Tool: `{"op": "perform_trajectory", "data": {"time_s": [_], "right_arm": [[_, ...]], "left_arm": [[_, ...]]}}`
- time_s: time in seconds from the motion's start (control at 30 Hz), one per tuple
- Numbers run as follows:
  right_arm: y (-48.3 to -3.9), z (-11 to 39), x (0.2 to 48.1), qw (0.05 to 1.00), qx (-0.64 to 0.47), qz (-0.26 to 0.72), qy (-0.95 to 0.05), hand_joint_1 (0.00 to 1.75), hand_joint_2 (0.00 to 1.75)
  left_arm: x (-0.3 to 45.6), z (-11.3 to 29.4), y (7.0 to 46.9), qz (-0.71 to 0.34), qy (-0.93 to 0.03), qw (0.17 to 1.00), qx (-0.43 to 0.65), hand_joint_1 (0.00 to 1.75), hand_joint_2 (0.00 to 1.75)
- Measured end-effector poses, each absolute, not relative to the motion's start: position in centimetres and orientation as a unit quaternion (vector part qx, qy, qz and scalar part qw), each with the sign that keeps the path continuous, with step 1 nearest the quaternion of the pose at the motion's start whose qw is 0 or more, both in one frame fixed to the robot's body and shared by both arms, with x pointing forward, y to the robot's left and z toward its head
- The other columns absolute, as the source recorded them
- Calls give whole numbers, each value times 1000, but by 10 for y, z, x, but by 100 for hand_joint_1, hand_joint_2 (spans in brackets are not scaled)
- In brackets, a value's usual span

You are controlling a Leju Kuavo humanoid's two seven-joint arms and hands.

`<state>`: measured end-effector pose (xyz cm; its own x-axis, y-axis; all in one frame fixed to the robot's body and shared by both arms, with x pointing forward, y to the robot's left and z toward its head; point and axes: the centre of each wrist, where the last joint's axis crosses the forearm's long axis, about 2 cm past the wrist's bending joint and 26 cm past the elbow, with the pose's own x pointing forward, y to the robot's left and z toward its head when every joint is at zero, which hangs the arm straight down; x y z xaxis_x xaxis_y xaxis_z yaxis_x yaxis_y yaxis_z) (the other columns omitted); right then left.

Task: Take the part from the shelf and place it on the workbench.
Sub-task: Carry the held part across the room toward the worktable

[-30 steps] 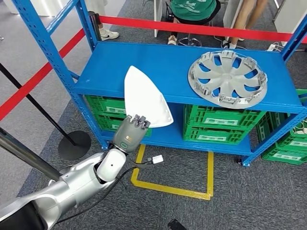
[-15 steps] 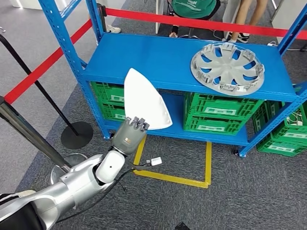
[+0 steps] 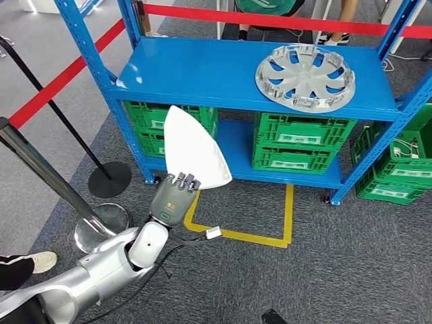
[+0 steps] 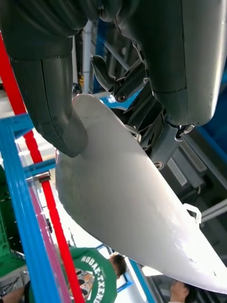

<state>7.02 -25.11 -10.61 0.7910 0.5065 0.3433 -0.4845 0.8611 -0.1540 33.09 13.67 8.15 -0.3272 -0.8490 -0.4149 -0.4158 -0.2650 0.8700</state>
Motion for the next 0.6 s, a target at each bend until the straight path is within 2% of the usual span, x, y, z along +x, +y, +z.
{"op": "perform_trajectory", "data": {"time_s": [0.6], "right_arm": [[-253, -107, 67, 942, -47, 271, -189, 0, 0]], "left_arm": [[315, 71, 172, -575, -560, 202, 560, 175, 175]]}}
